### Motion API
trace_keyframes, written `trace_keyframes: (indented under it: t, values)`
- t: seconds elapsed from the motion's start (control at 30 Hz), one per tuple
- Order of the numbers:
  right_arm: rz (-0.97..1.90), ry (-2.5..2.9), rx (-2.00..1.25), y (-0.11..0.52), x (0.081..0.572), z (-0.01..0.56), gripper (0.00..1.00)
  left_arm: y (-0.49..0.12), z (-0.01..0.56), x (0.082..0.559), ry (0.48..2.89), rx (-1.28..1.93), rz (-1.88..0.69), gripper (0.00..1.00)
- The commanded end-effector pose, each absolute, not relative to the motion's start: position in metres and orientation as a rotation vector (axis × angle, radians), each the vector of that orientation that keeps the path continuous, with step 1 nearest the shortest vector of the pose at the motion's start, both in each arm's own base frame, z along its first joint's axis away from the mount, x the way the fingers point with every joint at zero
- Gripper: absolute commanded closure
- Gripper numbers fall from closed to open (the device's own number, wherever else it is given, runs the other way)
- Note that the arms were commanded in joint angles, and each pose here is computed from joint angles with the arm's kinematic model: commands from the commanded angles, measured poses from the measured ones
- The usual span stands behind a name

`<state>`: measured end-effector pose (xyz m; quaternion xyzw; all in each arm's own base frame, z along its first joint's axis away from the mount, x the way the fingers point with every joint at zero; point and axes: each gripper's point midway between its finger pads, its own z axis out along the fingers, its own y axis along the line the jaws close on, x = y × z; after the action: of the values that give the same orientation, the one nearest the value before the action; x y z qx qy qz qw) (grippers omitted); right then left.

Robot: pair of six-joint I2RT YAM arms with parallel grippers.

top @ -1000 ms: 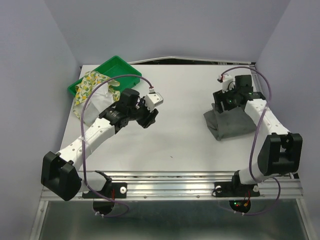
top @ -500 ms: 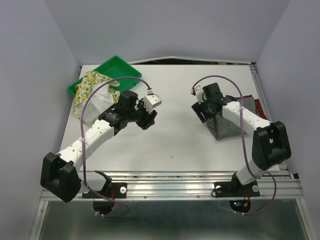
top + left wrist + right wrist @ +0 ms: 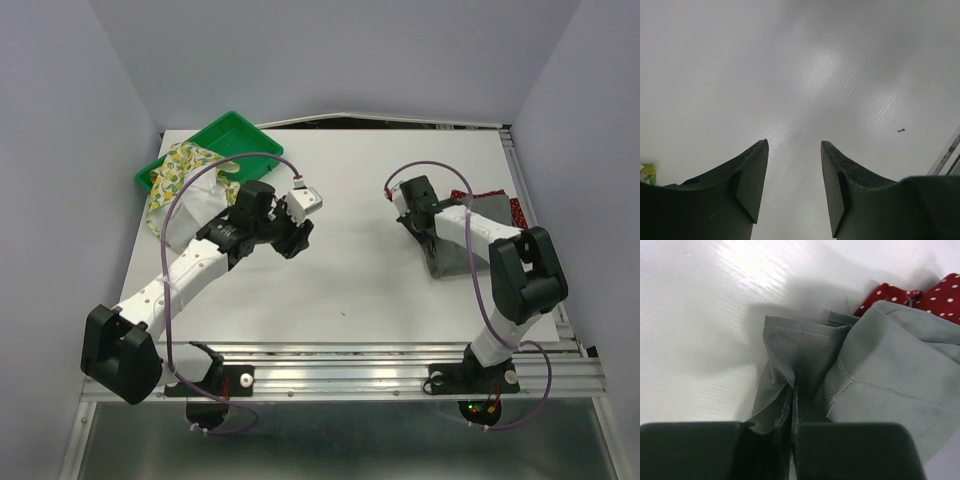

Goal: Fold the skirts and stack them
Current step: Neatly place the folded skirt to the corner, then grab the skirt from the pile

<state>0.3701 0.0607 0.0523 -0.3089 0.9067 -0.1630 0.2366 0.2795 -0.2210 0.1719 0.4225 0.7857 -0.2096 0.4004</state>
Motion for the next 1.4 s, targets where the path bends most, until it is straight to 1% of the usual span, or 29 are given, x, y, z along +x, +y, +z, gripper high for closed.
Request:
trace_keyframes:
  t: [0.0,0.07,0.13,0.23,0.37,0.4,0.43,0.47,0.5,0.53,0.6,0.63,0.7,0.73,0.77,0.8,0.83,0.87,0.9,1.0,1.07,1.1,1.13,1.17,1.2,1.23,1.3,1.33,1.37]
  values:
    - [-0.541,2.293,-0.724,0.057,0.408,0.111,0.99,-0.221,0.183,0.279,1.944,1.057,-0.541,0.42]
    - [-0.604,2.204,-0.717,0.052,0.419,0.137,0.99,-0.221,0.182,0.279,1.944,1.059,-0.537,0.43]
    - [-0.662,2.168,-0.705,0.046,0.423,0.148,0.99,-0.221,0.181,0.280,1.948,1.061,-0.535,0.43]
    - [-0.724,2.142,-0.720,0.041,0.428,0.149,0.99,-0.220,0.180,0.283,1.959,1.048,-0.523,0.43]
    - [-0.749,2.157,-0.718,0.037,0.426,0.128,0.99,-0.214,0.187,0.291,1.955,0.994,-0.509,0.41]
    - [-0.743,2.173,-0.724,0.038,0.425,0.120,0.95,-0.210,0.189,0.293,1.960,0.972,-0.499,0.40]
    - [-0.729,2.199,-0.744,0.039,0.423,0.107,0.86,-0.207,0.192,0.295,1.956,0.952,-0.489,0.38]
    - [-0.729,2.220,-0.759,0.038,0.419,0.096,0.75,-0.200,0.193,0.300,1.969,0.914,-0.474,0.37]
    - [-0.721,2.231,-0.759,0.039,0.418,0.088,0.56,-0.193,0.195,0.306,1.981,0.878,-0.440,0.36]
    - [-0.695,2.253,-0.756,0.042,0.416,0.079,0.43,-0.180,0.200,0.315,2.005,0.812,-0.401,0.34]
    - [-0.653,2.275,-0.740,0.046,0.415,0.075,0.31,-0.162,0.204,0.327,2.037,0.738,-0.349,0.34]
    - [-0.588,2.285,-0.721,0.054,0.416,0.075,0.23,-0.151,0.204,0.333,2.064,0.698,-0.318,0.34]
    - [-0.506,2.287,-0.699,0.066,0.421,0.088,0.13,-0.117,0.222,0.354,2.059,0.588,-0.254,0.34]
    - [-0.426,2.282,-0.683,0.077,0.424,0.093,0.07,-0.105,0.227,0.362,2.058,0.555,-0.232,0.24]
    - [-0.387,2.271,-0.666,0.082,0.426,0.103,0.03,-0.092,0.232,0.369,2.058,0.519,-0.205,0.20]
    - [-0.345,2.253,-0.650,0.090,0.432,0.117,0.00,-0.064,0.251,0.383,2.031,0.453,-0.144,0.15]
    - [-0.310,2.241,-0.646,0.095,0.434,0.125,0.00,-0.051,0.251,0.394,2.045,0.427,-0.122,0.15]
    - [-0.230,2.221,-0.635,0.106,0.434,0.136,0.00,-0.038,0.254,0.400,2.054,0.401,-0.104,0.13]
    - [-0.176,2.195,-0.597,0.114,0.438,0.151,0.00,-0.006,0.261,0.417,2.057,0.331,-0.049,0.01]
    - [-0.052,2.122,-0.570,0.131,0.439,0.183,0.00,0.034,0.280,0.441,2.036,0.261,-0.028,0.01]
    - [0.014,2.084,-0.519,0.139,0.440,0.200,0.00,0.073,0.257,0.458,2.105,0.171,-0.017,0.01]
    - [0.023,2.063,-0.492,0.139,0.439,0.211,0.00,0.085,0.270,0.468,2.082,0.152,-0.003,0.02]
    - [0.035,2.049,-0.453,0.139,0.440,0.217,0.00,0.105,0.245,0.476,2.146,0.101,-0.015,0.02]
    - [0.043,2.036,-0.448,0.140,0.439,0.222,0.00,0.111,0.238,0.483,2.159,0.097,-0.035,0.02]
    - [0.057,2.024,-0.454,0.141,0.438,0.226,0.00,0.120,0.249,0.494,2.136,0.084,-0.026,0.02]
    - [0.081,2.007,-0.459,0.145,0.436,0.232,0.00,0.128,0.228,0.504,2.175,0.063,-0.045,0.03]
    - [0.091,2.004,-0.453,0.145,0.435,0.235,0.00,0.141,0.228,0.516,2.157,0.054,-0.064,0.07]
    - [0.091,2.007,-0.454,0.145,0.433,0.235,0.00,0.146,0.211,0.524,2.181,0.048,-0.077,0.10]
    - [0.087,2.022,-0.457,0.144,0.431,0.231,0.00,0.151,0.216,0.531,2.165,0.051,-0.062,0.12]
